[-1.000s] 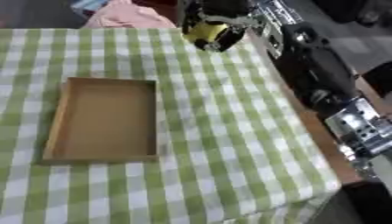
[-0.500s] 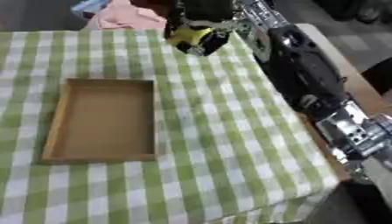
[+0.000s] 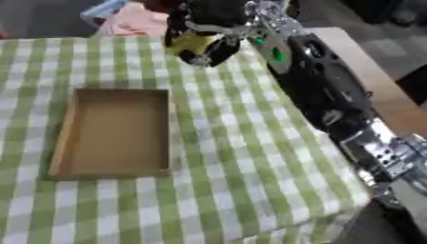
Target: Pick up objects on the table and place them in the box.
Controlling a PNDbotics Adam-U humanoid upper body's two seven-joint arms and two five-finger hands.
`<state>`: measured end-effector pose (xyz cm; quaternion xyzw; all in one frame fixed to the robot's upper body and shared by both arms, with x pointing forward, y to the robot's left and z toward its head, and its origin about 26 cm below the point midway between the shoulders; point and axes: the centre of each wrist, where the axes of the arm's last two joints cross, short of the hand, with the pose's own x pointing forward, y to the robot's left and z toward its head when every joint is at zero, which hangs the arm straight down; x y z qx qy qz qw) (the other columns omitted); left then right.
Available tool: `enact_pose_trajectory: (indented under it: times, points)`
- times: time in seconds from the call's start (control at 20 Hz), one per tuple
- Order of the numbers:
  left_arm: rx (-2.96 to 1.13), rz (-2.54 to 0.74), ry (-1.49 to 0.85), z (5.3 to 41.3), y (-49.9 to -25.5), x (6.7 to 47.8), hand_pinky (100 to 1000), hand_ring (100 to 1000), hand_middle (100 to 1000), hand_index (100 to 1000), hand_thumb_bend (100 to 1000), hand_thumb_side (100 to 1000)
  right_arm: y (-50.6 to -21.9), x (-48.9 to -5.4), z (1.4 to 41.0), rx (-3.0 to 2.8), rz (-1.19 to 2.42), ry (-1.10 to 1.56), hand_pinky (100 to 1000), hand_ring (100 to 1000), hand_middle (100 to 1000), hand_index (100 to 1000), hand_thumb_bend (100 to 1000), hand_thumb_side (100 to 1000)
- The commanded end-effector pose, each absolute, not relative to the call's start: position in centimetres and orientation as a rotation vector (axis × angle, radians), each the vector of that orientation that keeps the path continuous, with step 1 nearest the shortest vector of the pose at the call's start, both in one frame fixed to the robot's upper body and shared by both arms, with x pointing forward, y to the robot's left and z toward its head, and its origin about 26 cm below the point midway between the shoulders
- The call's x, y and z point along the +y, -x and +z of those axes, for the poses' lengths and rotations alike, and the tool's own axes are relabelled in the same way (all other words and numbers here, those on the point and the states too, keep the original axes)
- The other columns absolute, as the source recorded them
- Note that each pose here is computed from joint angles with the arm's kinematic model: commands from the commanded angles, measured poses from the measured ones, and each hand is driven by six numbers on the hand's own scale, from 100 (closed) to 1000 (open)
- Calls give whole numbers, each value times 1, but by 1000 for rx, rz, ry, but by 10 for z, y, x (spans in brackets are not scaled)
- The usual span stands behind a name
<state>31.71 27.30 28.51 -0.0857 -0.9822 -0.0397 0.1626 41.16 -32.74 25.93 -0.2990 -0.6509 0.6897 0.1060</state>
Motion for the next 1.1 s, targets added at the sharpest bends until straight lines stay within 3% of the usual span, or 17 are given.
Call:
enact_pose_trajectory:
  times: [0.05,0.45,1.1]
  points:
    - [-2872,-157,265,300,-312,269,560,685,690,620,158,514,-407,-325,272,-1940,2029,885,501,512,524,709,100,100]
    - [-2947,-220,297,312,-310,268,566,687,689,629,195,451,-409,-320,253,-1900,2020,779,492,504,521,705,100,100]
    - [-2962,-167,261,318,-309,275,566,688,691,627,195,471,-418,-287,233,-1888,2053,670,485,504,519,701,100,100]
